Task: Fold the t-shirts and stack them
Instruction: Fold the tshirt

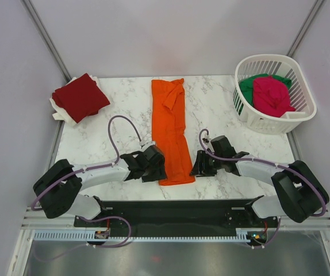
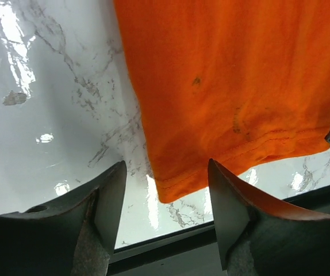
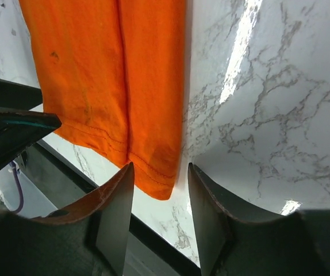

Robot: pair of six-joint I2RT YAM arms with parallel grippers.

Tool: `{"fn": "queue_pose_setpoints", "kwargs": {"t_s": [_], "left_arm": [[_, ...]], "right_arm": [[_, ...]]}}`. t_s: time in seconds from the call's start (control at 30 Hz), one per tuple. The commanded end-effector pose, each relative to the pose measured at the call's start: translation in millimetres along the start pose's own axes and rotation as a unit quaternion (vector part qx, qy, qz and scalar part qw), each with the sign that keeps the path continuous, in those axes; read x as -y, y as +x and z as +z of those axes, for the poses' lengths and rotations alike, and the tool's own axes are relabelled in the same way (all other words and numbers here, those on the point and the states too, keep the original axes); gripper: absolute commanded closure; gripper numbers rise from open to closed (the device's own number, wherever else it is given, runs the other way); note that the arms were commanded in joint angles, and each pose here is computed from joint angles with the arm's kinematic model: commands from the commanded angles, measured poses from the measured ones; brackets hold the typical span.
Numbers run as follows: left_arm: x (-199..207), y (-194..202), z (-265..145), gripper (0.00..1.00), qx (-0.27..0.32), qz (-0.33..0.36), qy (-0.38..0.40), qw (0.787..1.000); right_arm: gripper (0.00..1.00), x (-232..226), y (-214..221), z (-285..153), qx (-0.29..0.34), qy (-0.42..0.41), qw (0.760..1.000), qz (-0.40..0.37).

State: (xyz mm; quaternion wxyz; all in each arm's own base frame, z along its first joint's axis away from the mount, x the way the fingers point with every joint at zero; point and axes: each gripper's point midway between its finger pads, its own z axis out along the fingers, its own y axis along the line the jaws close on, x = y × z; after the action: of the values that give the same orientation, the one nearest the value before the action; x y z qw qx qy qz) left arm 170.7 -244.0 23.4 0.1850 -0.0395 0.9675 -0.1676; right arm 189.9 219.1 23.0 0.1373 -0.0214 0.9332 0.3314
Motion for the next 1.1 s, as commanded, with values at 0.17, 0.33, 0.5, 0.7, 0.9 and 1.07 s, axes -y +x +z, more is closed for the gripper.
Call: {"fn": "queue_pose_setpoints", "kwargs": {"t_s": [0.17, 0.33, 0.5, 0.7, 0.9, 1.07], "left_arm": [[7, -1, 7, 0.53, 0.014, -0.018, 0.009, 1.000], [8, -1, 5, 0.65, 0.015, -0.018, 0.014, 1.000], [14, 2, 0, 0.98, 0.012, -0.017, 0.027, 0.999], [29, 14, -28, 0.98, 0.006, -0.021, 0.052, 0.998], [28, 27, -44, 0.98, -0.017, -0.028, 0.052, 0.998], [38, 14, -65, 0.98, -0.005, -0.033, 0.056, 0.998]], "right_arm": [[0.65, 29, 45, 5, -0.054, 0.033, 0.998, 0.027], [0.79, 26, 47, 7, -0.052, 0.022, 0.998, 0.034], [1.00, 17, 46, 0, -0.047, 0.011, 0.998, 0.031], [1.00, -4, 43, -32, -0.001, 0.004, 0.999, 0.034], [1.00, -22, 32, -55, 0.029, -0.007, 0.999, 0.029], [1.00, -35, 17, -64, 0.046, -0.013, 0.999, 0.016]]}}
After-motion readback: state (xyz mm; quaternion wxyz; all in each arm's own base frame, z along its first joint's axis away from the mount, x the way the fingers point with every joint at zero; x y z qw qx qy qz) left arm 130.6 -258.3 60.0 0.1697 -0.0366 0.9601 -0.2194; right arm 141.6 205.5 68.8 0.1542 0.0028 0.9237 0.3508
